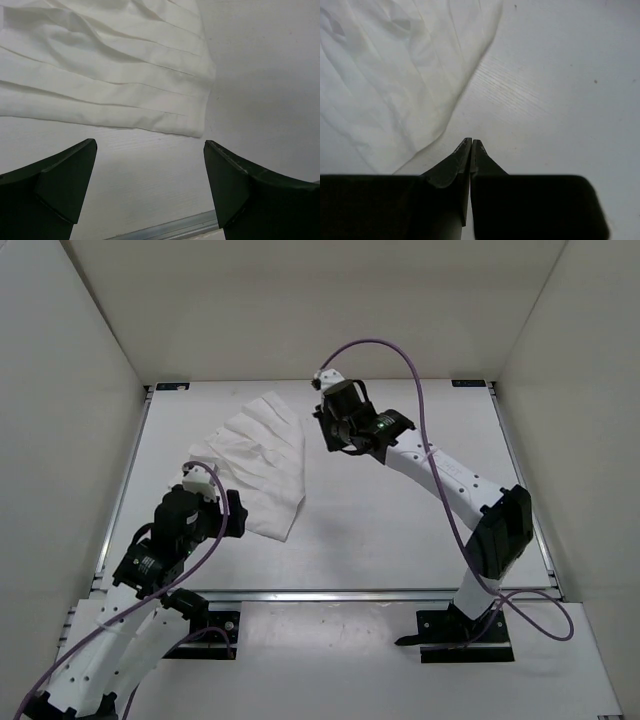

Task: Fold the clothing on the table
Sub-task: Flatten the skirt out

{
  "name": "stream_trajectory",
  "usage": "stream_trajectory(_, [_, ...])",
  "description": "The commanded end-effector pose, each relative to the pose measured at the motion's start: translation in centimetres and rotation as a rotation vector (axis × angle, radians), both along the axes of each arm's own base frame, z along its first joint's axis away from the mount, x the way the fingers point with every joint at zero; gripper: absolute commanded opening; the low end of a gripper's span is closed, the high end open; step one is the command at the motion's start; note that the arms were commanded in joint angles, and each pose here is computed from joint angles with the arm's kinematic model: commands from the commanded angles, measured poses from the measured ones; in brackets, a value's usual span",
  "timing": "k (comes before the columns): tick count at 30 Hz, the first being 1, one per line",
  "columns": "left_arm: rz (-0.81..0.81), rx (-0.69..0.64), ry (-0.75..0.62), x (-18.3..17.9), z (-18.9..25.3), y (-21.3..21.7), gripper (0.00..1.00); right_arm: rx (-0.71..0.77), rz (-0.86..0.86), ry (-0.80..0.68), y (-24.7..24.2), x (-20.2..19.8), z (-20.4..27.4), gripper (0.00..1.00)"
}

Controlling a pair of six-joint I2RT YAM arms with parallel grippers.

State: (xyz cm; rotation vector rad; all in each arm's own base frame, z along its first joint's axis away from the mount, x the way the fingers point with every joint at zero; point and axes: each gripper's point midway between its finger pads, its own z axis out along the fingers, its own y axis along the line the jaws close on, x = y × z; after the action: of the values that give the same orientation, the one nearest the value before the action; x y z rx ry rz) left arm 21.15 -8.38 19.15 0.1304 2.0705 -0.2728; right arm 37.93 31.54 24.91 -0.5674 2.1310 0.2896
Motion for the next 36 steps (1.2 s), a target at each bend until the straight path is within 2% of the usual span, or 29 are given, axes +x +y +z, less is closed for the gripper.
stream_trajectory(1, [-0.013, -0.002, -0.002, 0.4, -0.1, -0.4, 0.99, 0.134, -0.037, -0.037, -2.5, -0.5, 2.9, 0.01])
stream_trajectory(3, [-0.022, -0.003, -0.004, 0.3, -0.2, -0.6, 0.99, 0.137, -0.055, 0.007, -3.4, -0.9, 1.0, 0.02])
stream_trajectory(7, [-0.045, -0.06, -0.113, -0.1, 2.0, -0.7, 0.99, 0.135, -0.032, 0.093, -4.7, -2.8, -2.5, 0.02])
stream_trajectory(8, [-0.076, -0.077, -0.153, -0.6, 2.6, -0.9, 0.94, 0.138, 0.003, 0.098, -4.4, -3.5, -2.8, 0.02])
stream_trajectory(9, [-0.071, -0.094, -0.205, -0.7, 3.5, -0.6, 0.7, 0.124, 0.02, 0.104, -4.0, -4.2, -4.0, 0.02])
stream_trajectory(11, [0.003, -0.109, -0.257, -0.6, 4.4, 0.8, 0.39, 0.102, 0.162, 0.131, -0.9, -7.4, -5.9, 0.05])
stream_trajectory(12, [0.071, -0.117, -0.268, -0.6, 4.9, 2.0, 0.34, 0.093, 0.2, 0.135, 0.3, -8.2, -6.3, 0.07])
stream_trajectory(13, [0.14, -0.089, -0.254, -0.5, 4.5, 3.3, 0.34, 0.064, 0.257, 0.14, 1.8, -9.8, -7.1, 0.08])
stream_trajectory(14, [0.217, -0.076, -0.25, -0.4, 4.5, 4.7, 0.54, 0.043, 0.303, 0.131, 3.8, -11.1, -7.8, 0.14])
stream_trajectory(16, [0.293, -0.08, -0.266, -0.8, 4.9, 6.1, 0.69, -0.001, 0.381, 0.14, 5.8, -12.8, -9.4, 0.25])
stream_trajectory(17, [0.361, -0.079, -0.26, -1.0, 4.9, 7.1, 0.72, -0.033, 0.417, 0.154, 6.7, -13.8, -10.8, 0.28])
stream_trajectory(20, [0.482, -0.101, -0.287, -1.8, 5.2, 9.1, 0.75, -0.068, 0.513, 0.139, 9.4, -15.9, -13.0, 0.37])
stream_trajectory(24, [0.535, -0.138, -0.33, -2.6, 5.8, 10.1, 0.75, -0.134, 0.563, 0.101, 11.7, -17.4, -15.5, 0.42])
stream_trajectory(36, [0.593, -0.166, -0.361, -3.3, 6.0, 11.1, 0.77, -0.207, 0.556, 0.007, 14.4, -14.2, -18.4, 0.48])
